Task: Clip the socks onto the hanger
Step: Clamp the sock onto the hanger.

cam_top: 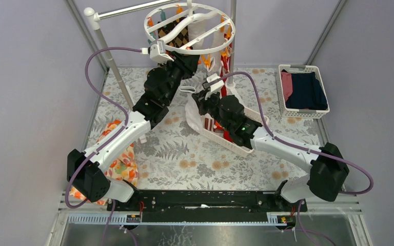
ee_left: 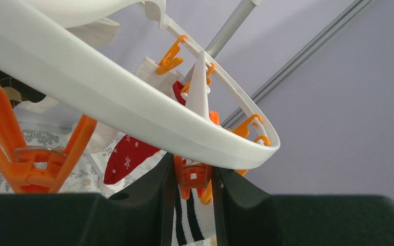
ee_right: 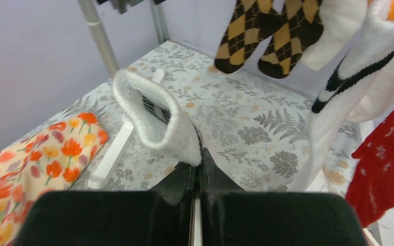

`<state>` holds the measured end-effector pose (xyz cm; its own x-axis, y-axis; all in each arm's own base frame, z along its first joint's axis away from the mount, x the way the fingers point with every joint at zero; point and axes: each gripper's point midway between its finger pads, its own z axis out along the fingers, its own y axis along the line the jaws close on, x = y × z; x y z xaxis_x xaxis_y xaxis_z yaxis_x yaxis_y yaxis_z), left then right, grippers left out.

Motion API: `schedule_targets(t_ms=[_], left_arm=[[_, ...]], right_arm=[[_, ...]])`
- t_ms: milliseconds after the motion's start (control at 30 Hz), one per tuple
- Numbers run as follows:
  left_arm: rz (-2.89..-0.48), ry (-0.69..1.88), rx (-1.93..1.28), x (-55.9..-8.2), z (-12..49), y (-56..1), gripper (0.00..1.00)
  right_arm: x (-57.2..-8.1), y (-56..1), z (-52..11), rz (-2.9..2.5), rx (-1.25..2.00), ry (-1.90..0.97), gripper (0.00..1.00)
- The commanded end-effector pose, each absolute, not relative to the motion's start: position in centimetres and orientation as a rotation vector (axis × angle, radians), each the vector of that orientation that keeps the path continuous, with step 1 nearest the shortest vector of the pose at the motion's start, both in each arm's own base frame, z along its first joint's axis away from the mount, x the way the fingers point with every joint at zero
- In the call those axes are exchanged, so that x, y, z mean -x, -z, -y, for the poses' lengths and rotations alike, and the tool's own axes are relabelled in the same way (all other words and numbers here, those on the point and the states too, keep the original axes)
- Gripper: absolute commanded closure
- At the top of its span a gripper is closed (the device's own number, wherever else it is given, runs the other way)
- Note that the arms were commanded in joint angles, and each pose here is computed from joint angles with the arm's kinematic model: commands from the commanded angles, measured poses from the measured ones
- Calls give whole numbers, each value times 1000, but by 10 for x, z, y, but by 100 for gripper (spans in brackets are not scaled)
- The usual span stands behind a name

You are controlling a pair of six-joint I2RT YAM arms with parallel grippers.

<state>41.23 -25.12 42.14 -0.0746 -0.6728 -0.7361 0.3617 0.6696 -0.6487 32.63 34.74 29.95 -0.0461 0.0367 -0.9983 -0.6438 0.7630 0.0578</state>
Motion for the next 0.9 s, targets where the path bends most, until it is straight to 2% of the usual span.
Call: schedule_targets(t_ms=[0, 133, 467, 867], left_arm=[[-1402, 835, 280, -415, 245, -427, 91], [-1409, 826, 282, -416, 244, -425, 91], [-1414, 817, 282, -412, 241, -423, 91], [-1398, 816, 293, -407, 235, -428, 92]], right_arm=[[-350, -348, -336, -1417, 282, -493, 100], [-365, -356, -320, -1391, 183, -353, 100], [-372, -363, -295, -1306, 102, -225, 100], [-382, -345, -298, -1364, 113, -163, 100]])
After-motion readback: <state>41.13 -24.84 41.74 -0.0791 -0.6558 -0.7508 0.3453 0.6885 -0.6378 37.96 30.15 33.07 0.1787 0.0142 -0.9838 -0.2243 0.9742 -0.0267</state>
